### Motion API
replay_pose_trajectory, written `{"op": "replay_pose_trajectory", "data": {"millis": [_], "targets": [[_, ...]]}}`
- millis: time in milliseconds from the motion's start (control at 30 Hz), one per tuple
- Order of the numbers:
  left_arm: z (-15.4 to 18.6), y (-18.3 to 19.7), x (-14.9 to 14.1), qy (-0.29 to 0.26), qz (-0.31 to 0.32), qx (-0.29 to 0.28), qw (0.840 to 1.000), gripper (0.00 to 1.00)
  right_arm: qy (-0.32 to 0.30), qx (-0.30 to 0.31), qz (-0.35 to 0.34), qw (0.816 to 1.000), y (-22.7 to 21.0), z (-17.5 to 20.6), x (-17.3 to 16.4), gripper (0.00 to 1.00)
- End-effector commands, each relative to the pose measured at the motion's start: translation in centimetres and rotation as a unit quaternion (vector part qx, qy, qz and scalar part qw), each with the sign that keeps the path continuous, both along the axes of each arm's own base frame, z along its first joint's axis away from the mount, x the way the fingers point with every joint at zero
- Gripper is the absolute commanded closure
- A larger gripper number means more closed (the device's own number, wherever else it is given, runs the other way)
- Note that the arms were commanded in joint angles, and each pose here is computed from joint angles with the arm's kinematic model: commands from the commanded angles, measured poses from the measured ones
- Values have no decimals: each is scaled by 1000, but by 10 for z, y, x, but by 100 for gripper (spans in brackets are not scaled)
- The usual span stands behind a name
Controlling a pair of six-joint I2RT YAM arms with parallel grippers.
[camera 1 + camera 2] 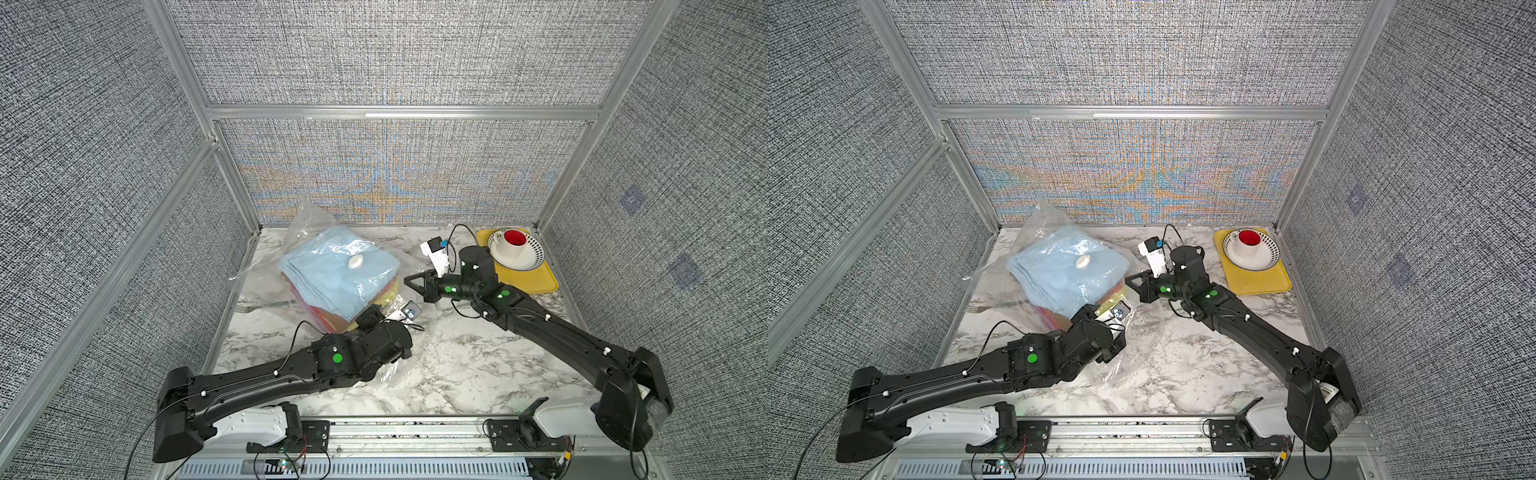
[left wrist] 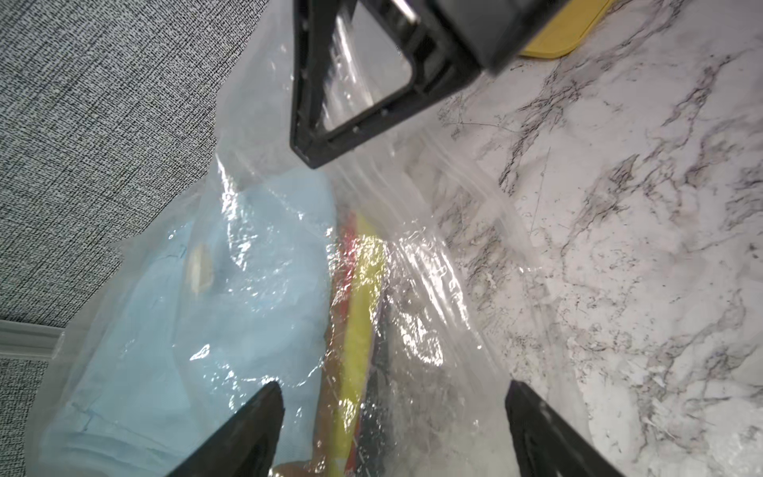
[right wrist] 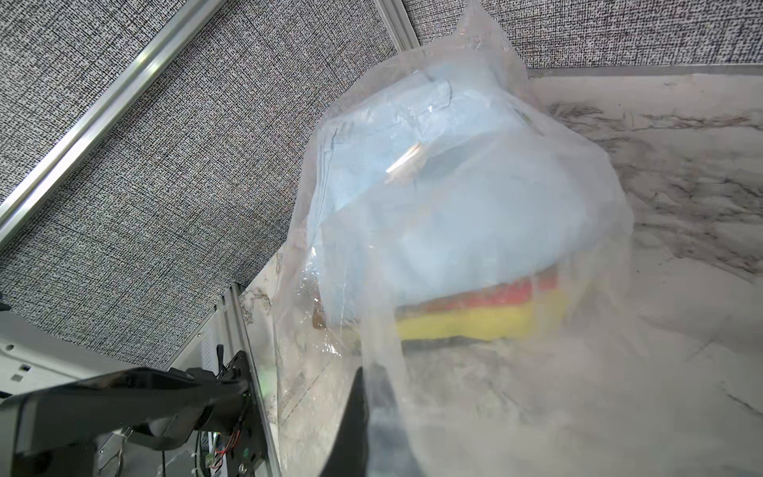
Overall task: Take the trousers out of the vacuum bag
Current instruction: Open the vacuum bag at the center of the board.
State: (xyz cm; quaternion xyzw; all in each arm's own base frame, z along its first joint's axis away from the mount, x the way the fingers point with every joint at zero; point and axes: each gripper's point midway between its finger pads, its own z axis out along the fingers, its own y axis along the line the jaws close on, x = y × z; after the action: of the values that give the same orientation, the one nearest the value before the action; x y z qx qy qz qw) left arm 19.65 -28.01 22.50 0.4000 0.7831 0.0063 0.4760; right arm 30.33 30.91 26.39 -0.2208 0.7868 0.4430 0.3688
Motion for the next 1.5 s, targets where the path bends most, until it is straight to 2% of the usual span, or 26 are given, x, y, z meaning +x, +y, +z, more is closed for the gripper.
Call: {"op": "replay_pose_trajectory", "data": {"millis": [0, 233, 400, 600, 967, 1033, 1233, 1333, 1467], "targets": [[8, -14, -1, 4, 3, -33, 999, 13, 5, 10, 6, 1000, 1, 11, -6, 100], [13, -17, 3, -25, 60, -85, 994, 14, 30, 35, 2, 999, 6, 33, -7, 100], [13, -13, 7, -82, 114, -61, 988, 14, 52, 66, -2, 996, 9, 54, -11, 100], [19, -8, 12, -148, 182, -28, 972, 12, 66, 82, 8, 994, 16, 67, -19, 100], [24, 31, 14, -209, 276, -42, 937, 9, 80, 90, 17, 993, 20, 68, -23, 100], [23, 37, 14, -217, 282, -44, 934, 13, 81, 94, 23, 992, 22, 70, -24, 100], [24, 49, 14, -226, 292, -58, 927, 35, 86, 83, 21, 993, 22, 62, -23, 100], [28, 52, 14, -223, 294, -62, 927, 44, 91, 78, 20, 993, 23, 56, -22, 100], [28, 52, 15, -215, 288, -49, 932, 43, 95, 77, 22, 992, 24, 53, -22, 100]]}}
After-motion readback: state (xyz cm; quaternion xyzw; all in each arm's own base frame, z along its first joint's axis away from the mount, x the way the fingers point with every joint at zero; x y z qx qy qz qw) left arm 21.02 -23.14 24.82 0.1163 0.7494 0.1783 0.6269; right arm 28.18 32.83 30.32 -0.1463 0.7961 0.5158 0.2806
